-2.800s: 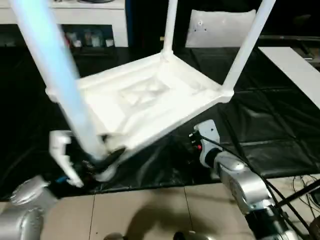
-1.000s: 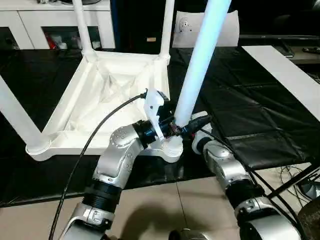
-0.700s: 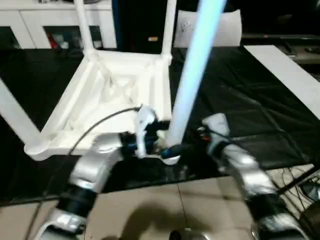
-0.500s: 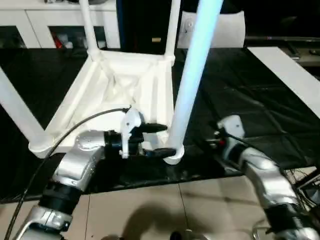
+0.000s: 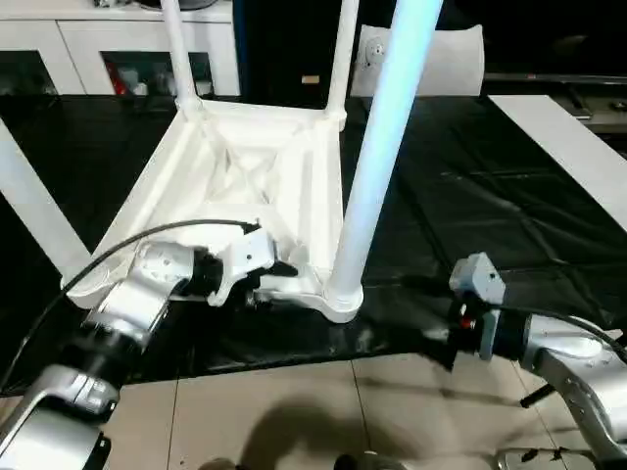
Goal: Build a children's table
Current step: Rotate table base, then rotate leg to tighten
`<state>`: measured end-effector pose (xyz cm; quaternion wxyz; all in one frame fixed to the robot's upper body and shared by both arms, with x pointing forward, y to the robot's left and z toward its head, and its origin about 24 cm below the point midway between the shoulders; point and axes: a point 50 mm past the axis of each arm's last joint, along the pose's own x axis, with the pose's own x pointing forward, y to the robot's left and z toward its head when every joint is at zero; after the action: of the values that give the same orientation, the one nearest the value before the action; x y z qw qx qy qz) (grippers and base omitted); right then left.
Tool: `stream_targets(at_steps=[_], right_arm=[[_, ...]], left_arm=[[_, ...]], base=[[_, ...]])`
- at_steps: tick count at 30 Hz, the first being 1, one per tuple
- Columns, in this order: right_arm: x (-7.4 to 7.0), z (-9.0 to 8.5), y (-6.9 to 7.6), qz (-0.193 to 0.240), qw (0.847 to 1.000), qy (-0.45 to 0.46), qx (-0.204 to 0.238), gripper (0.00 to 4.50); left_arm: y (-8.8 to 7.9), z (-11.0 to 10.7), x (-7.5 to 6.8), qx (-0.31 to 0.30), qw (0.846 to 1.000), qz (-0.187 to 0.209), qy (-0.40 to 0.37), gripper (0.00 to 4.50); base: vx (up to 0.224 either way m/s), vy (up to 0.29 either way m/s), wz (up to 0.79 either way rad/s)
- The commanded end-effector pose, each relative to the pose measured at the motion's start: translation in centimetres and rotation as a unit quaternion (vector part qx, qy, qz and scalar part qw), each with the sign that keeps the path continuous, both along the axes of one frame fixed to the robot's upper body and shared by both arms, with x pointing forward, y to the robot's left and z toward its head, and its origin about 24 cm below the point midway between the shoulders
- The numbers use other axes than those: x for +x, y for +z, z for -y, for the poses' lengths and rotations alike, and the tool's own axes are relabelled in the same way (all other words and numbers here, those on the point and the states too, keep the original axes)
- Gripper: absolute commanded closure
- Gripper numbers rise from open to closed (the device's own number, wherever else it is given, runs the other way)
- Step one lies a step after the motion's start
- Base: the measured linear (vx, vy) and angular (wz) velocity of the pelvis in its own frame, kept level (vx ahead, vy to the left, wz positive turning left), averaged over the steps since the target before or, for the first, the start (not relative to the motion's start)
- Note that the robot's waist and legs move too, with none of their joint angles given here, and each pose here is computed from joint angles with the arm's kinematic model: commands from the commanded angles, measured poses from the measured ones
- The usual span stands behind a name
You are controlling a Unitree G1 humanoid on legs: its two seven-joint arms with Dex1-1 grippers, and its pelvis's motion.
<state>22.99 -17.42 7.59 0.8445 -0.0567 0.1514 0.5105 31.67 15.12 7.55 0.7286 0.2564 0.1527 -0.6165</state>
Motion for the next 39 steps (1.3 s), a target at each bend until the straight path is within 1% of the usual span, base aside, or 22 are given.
stream_targets(at_steps=[1,2,4,5,10,12,14,15,16,19,22,24,26,28,29,31,33,34,35,38,39], right_arm=[[-0.3,-0.1,0.3,-0.008,1.0,0.013,-0.001,0.0],[-0.5,-0.2,0.4,-0.014,1.0,0.017,-0.002,0.0],[-0.7,-0.4,0.4,-0.017,1.0,0.021,-0.001,0.0],[-0.7,-0.4,0.5,-0.018,1.0,0.022,-0.001,0.0],[-1.0,-0.7,0.6,-0.026,0.999,0.032,0.001,0.0],[-1.0,-0.7,0.6,-0.028,0.999,0.032,-0.001,0.0],[-1.0,-0.8,0.6,-0.031,0.999,0.034,-0.001,0.0],[-1.0,-0.8,0.6,-0.031,0.999,0.034,-0.001,0.0],[-1.0,-0.8,0.5,-0.033,0.999,0.034,-0.001,0.0],[-1.0,-0.8,0.4,-0.037,0.999,0.034,-0.002,0.0],[-1.1,-0.9,0.4,-0.038,0.999,0.034,-0.002,0.0],[-1.1,-1.0,0.4,-0.038,0.999,0.034,-0.001,0.0],[-1.1,-1.0,0.4,-0.038,0.999,0.034,-0.001,0.0],[-1.0,-1.0,0.4,-0.038,0.999,0.033,0.0,0.0],[-1.0,-1.1,0.4,-0.038,0.999,0.033,0.0,0.0],[-1.0,-1.1,0.4,-0.037,0.999,0.033,0.0,0.0],[-1.0,-1.1,0.5,-0.036,0.999,0.032,0.001,0.0],[-1.0,-1.1,0.5,-0.035,0.999,0.031,0.001,0.0],[-1.0,-1.1,0.5,-0.035,0.999,0.031,0.001,0.0],[-0.9,-1.1,0.4,-0.032,0.999,0.029,0.001,0.0],[-0.9,-1.1,0.4,-0.032,0.999,0.029,0.001,0.0]], left_arm=[[0.0,0.2,0.3,0.02,1.0,0.008,-0.013,1.84],[0.0,0.2,0.6,0.033,0.999,0.016,-0.018,1.9],[0.0,0.3,0.8,0.041,0.999,0.018,-0.022,2.11],[0.0,0.3,0.9,0.042,0.999,0.018,-0.023,2.11],[0.0,0.5,1.2,0.043,0.998,0.016,-0.032,2.49],[0.0,0.6,1.4,0.044,0.998,0.016,-0.035,2.75],[0.1,0.8,1.5,0.042,0.998,0.009,-0.047,2.95],[0.1,0.8,1.5,0.042,0.998,0.008,-0.048,2.95],[0.1,1.0,1.5,0.043,0.997,0.001,-0.057,3.09],[-0.1,1.0,1.5,0.05,0.997,-0.008,-0.065,3.24],[-0.3,1.1,1.6,0.057,0.996,-0.013,-0.068,3.51],[-0.4,1.1,1.7,0.062,0.996,-0.015,-0.067,3.59],[-0.5,1.1,1.7,0.066,0.995,-0.018,-0.068,3.96],[-0.5,1.1,1.8,0.069,0.995,-0.019,-0.069,4.0],[-0.5,1.2,1.8,0.069,0.995,-0.02,-0.069,4.22],[-0.5,1.2,1.9,0.069,0.995,-0.023,-0.069,4.41],[-0.4,1.3,2.0,0.061,0.995,-0.03,-0.068,4.41],[-0.3,1.5,1.9,0.045,0.996,-0.048,-0.065,4.48],[-0.4,1.4,1.9,0.047,0.995,-0.056,-0.063,4.48],[-1.1,0.8,1.7,0.086,0.992,-0.061,-0.063,4.48],[-1.1,0.8,1.7,0.086,0.992,-0.061,-0.063,4.48]], base=[[0.0,0.0,0.0],[0.0,0.0,0.0],[0.0,0.0,0.0],[0.0,0.0,0.0],[0.0,0.0,0.0],[0.0,0.0,0.0],[0.0,0.0,0.0],[0.0,0.0,0.0],[0.0,0.0,0.0],[0.0,0.0,0.0],[0.0,0.0,0.0],[0.0,0.0,0.0],[0.0,0.0,0.0],[0.0,0.0,0.0],[0.0,0.0,0.0],[0.0,0.0,0.0],[0.0,0.0,0.0],[0.0,0.0,0.0],[0.0,0.0,0.0],[0.0,0.0,0.0],[0.0,0.0,0.0]])
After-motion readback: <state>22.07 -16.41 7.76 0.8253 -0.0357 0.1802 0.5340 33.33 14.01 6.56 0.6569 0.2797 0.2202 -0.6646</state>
